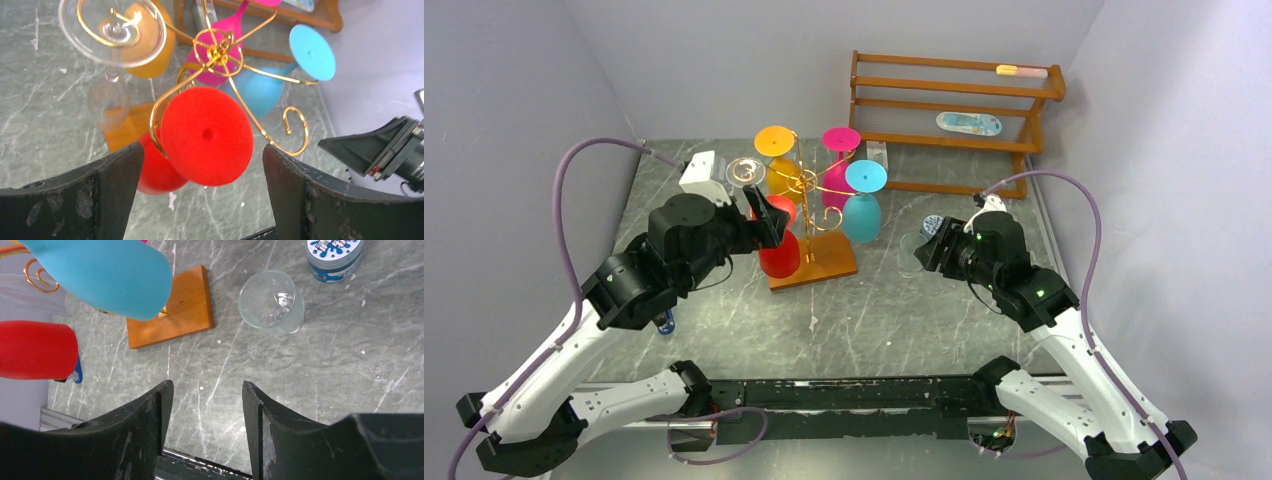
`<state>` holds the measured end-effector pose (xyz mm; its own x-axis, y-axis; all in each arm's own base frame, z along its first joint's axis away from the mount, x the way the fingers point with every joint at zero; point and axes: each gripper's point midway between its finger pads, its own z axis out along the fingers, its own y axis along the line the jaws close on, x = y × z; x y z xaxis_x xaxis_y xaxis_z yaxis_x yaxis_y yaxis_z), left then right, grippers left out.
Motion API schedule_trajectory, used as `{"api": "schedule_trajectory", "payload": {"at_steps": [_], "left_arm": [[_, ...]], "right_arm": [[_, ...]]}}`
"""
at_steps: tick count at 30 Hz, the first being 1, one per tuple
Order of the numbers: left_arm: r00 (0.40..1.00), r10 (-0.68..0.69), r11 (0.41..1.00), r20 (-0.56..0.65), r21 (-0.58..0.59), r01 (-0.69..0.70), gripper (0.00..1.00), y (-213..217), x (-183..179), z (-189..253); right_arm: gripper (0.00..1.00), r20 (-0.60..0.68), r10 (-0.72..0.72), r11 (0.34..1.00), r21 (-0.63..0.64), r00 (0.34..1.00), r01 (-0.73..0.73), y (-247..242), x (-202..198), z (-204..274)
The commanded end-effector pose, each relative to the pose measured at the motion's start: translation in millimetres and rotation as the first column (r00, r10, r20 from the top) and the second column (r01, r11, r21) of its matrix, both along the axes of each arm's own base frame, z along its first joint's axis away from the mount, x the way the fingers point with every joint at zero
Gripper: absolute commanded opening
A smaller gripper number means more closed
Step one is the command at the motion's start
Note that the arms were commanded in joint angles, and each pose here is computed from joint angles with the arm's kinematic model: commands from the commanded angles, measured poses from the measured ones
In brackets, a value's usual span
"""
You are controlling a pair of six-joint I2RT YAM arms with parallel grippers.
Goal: Take the wine glass off the wine glass rack
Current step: Pick up the wine glass from the wine rack.
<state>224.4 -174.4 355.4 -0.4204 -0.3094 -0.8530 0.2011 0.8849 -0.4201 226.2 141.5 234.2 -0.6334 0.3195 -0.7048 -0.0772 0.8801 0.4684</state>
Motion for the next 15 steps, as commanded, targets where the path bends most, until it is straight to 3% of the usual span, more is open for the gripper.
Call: {"api": "schedule_trajectory", "payload": {"at_steps": [1, 15], "left_arm": [[0.998, -0.050, 0.993, 0.031, -0.103, 0.053, 0.91, -15.3, 9.4, 25.4], [1.000, -0.010, 0.994, -0.027, -0.109, 0.007, 0.63, -0.8, 29.3, 6.8]], "right_arm": [[0.57, 0.003, 0.010, 1.000, 0.020, 1.000, -0.011, 1.6, -4.6, 8.5], [0.57, 0.002, 0.023, 0.999, 0.026, 1.000, -0.023, 3.4, -6.2, 10.0]]}}
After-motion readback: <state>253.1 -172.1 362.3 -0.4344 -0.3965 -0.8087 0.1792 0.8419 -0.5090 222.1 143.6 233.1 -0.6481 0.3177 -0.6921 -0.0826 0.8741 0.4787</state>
